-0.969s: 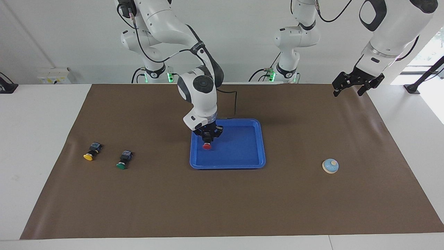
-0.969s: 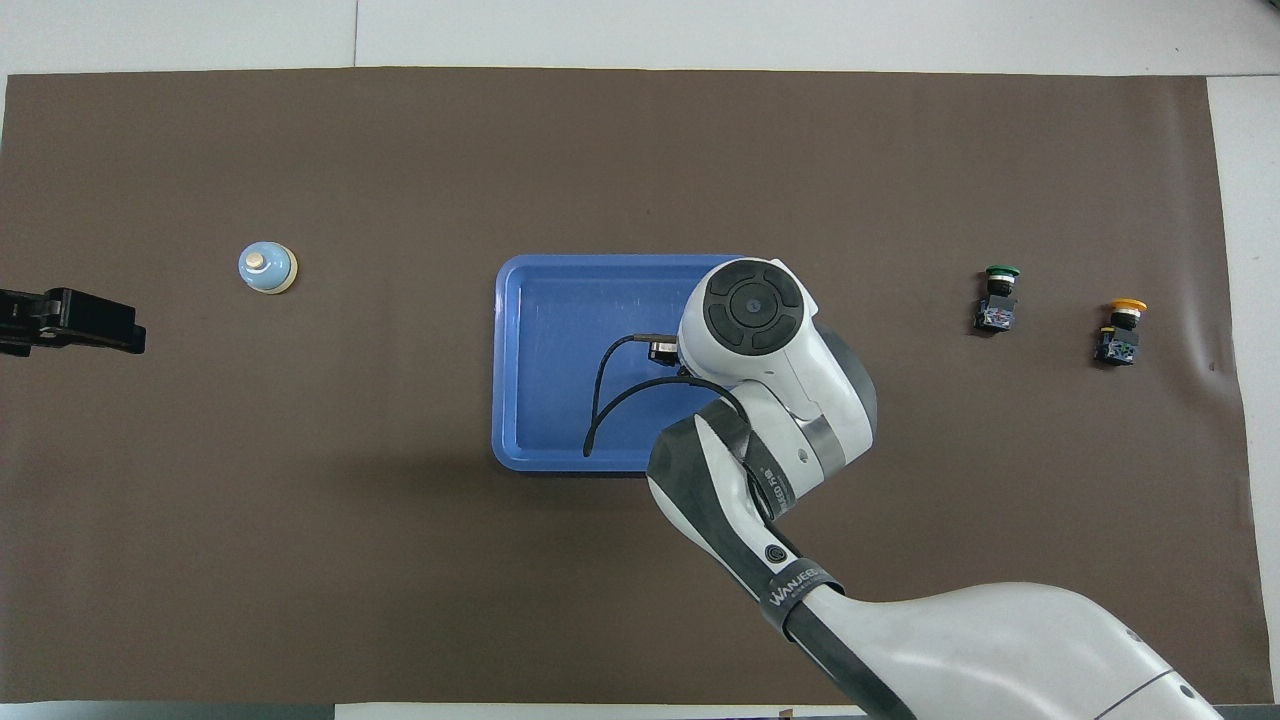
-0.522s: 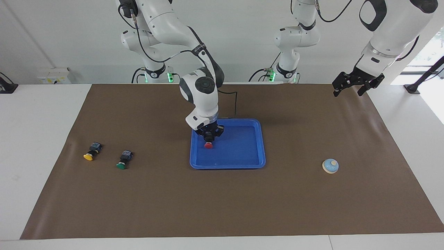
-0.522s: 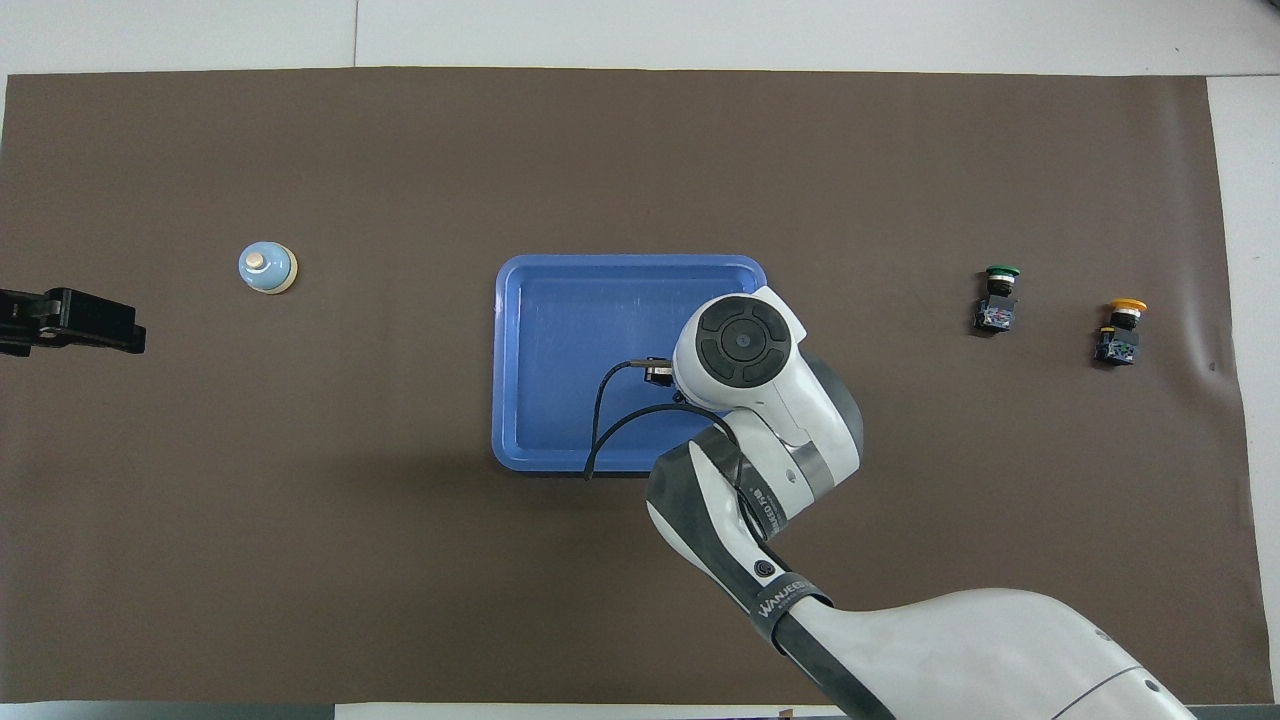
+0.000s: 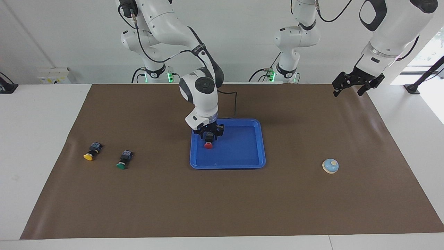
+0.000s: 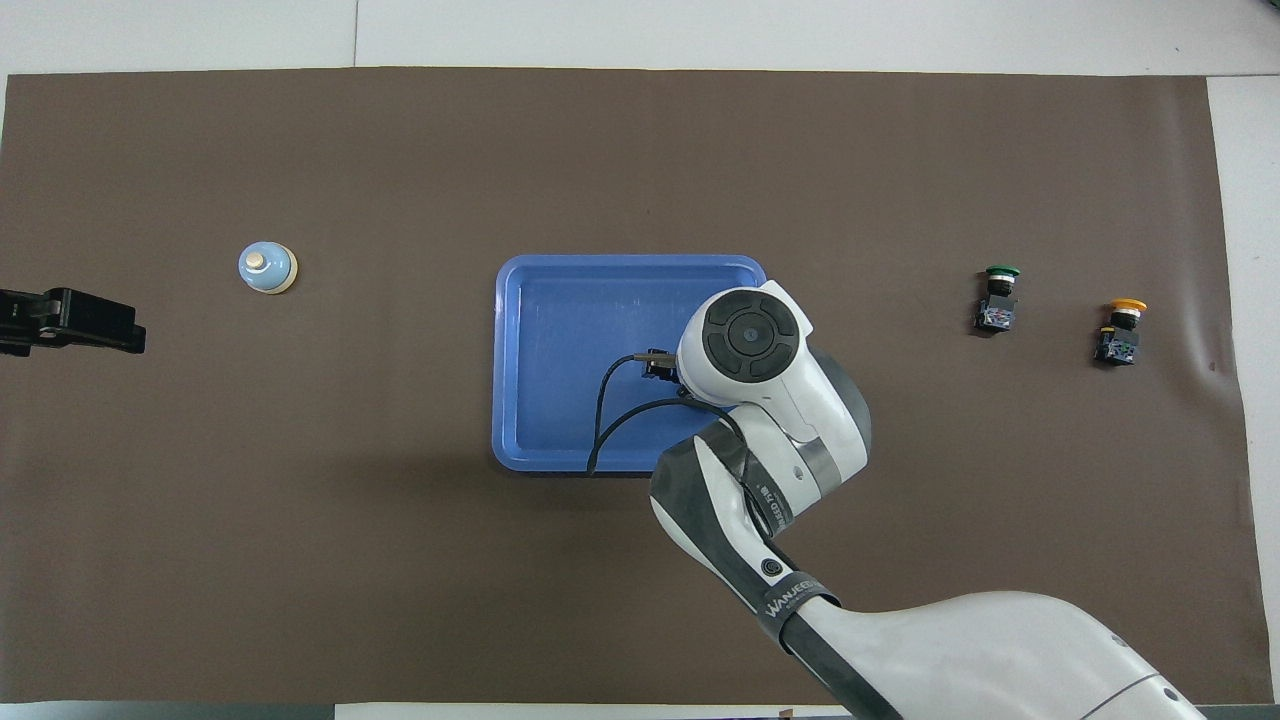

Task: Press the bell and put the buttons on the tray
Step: 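Carry the red button over the blue tray with the right gripper, then release the red button in the tray and withdraw the right gripper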

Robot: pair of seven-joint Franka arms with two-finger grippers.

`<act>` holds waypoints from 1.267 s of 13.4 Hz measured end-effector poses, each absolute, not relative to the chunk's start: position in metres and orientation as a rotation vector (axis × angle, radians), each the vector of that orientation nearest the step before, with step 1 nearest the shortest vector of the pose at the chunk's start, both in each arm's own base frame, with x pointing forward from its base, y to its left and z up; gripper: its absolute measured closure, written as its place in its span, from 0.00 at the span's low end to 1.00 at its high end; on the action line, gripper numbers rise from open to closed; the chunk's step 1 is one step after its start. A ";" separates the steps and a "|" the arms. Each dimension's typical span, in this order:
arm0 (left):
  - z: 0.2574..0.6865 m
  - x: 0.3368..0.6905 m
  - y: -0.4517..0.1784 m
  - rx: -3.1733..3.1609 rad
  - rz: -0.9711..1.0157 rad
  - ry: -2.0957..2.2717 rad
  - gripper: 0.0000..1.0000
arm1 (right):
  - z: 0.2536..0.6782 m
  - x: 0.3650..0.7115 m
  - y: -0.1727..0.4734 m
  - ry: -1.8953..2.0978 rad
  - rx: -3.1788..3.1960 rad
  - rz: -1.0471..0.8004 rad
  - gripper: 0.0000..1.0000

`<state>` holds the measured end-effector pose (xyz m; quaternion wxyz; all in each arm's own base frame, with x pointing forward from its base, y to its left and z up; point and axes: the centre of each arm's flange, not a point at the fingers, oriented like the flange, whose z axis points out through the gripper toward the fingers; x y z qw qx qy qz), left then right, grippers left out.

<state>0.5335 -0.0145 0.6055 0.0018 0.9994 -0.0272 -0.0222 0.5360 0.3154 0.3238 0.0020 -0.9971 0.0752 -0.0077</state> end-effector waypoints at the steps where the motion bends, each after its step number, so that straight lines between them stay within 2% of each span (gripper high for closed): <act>1: 0.605 0.533 -0.015 3.136 -0.070 -0.085 0.00 | 0.341 0.544 0.307 0.268 -3.130 -0.026 0.00; 5: 0.606 0.533 -0.015 3.136 -0.070 -0.085 0.00 | 0.428 0.588 0.208 0.476 -3.089 -0.109 0.00; 7: 0.606 0.533 -0.014 3.136 -0.069 -0.085 0.00 | 0.445 0.601 0.145 0.496 -3.091 -0.124 0.00; 10: 0.606 0.533 -0.014 3.136 -0.069 -0.085 0.00 | 0.442 0.614 0.053 0.485 -3.109 -0.108 0.00; 13: 0.606 0.533 -0.014 3.136 -0.069 -0.085 0.00 | 0.420 0.607 -0.023 0.433 -3.132 -0.051 0.00; 17: 0.606 0.533 -0.014 3.136 -0.069 -0.085 0.00 | 0.380 0.595 -0.058 0.412 -3.132 -0.089 0.00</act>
